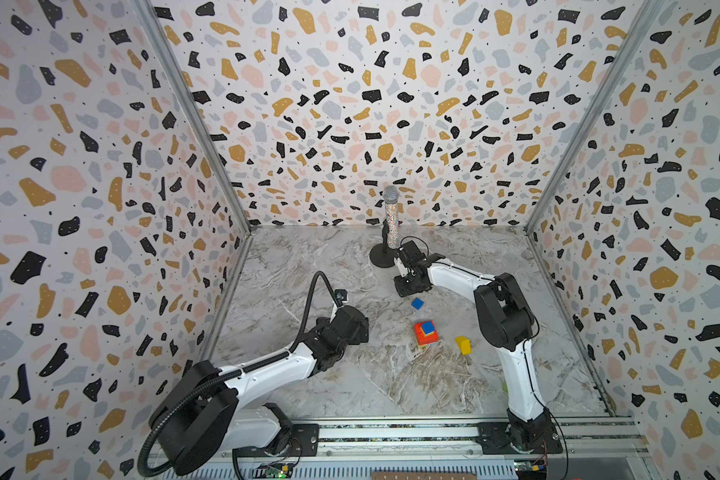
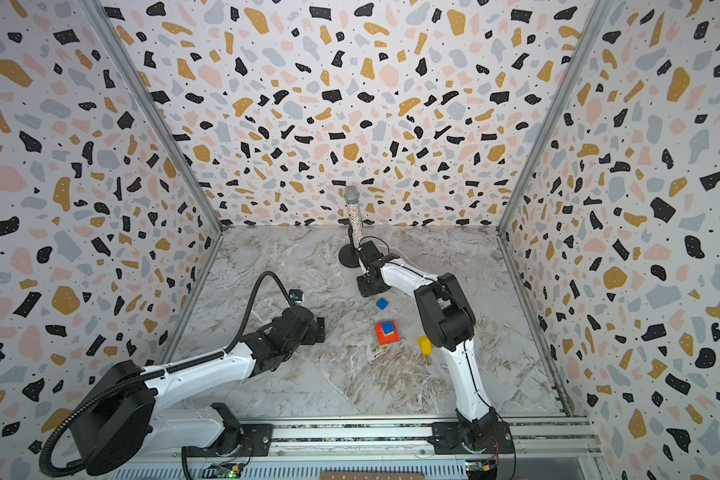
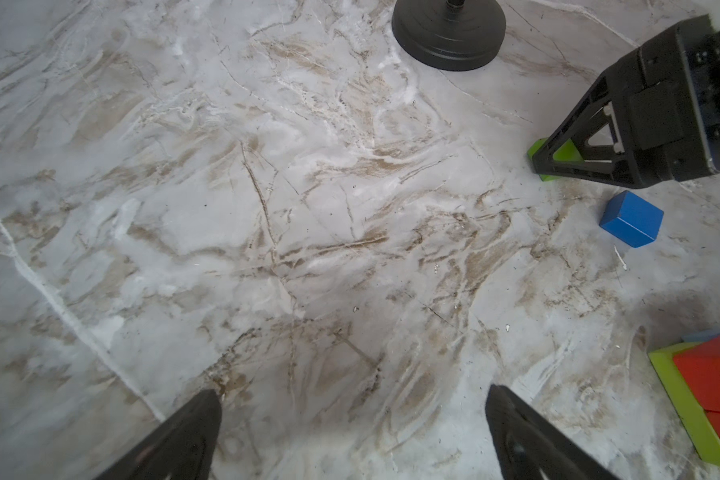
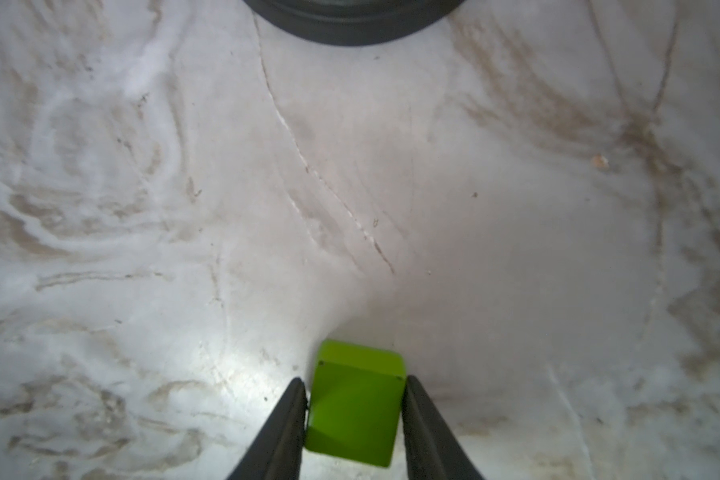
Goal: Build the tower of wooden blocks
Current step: 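Lower the right gripper and close it on the green cube, then lift the green cube and carry it over the stack with the right gripper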
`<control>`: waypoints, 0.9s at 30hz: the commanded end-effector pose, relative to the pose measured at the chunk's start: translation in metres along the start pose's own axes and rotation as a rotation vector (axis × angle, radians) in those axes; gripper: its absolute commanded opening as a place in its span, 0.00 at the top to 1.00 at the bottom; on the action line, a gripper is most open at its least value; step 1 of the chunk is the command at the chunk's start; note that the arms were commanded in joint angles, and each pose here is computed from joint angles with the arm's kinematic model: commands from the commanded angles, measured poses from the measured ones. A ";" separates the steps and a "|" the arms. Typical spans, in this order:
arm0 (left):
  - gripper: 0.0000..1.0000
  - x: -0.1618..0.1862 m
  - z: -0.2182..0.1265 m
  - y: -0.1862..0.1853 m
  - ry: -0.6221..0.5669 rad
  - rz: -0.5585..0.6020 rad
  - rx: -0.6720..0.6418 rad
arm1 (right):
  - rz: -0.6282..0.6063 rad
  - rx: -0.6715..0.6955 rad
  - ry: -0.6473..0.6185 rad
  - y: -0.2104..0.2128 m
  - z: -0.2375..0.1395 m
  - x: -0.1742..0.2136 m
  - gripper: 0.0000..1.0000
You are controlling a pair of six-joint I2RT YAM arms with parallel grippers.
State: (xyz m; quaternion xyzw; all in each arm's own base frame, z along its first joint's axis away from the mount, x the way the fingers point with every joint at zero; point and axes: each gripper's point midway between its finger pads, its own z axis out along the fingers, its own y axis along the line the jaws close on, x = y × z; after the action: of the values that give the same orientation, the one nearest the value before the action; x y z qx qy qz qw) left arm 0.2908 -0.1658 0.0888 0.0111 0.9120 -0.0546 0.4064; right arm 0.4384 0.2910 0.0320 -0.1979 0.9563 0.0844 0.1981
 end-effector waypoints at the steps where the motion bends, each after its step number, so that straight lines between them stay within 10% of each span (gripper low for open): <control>1: 0.00 -0.005 0.001 0.001 -0.017 -0.010 0.001 | -0.009 0.004 -0.013 0.003 -0.009 -0.008 0.60; 27: 0.00 -0.018 -0.019 -0.008 -0.041 -0.032 0.078 | -0.051 -0.013 -0.136 0.025 -0.107 -0.010 0.70</control>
State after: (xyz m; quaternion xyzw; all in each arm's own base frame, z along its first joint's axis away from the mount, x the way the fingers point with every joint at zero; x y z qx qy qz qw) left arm 0.2876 -0.1707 0.1051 0.0135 0.9058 -0.0869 0.4145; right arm 0.4137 0.2987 0.1150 -0.2140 0.9364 0.1021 0.2588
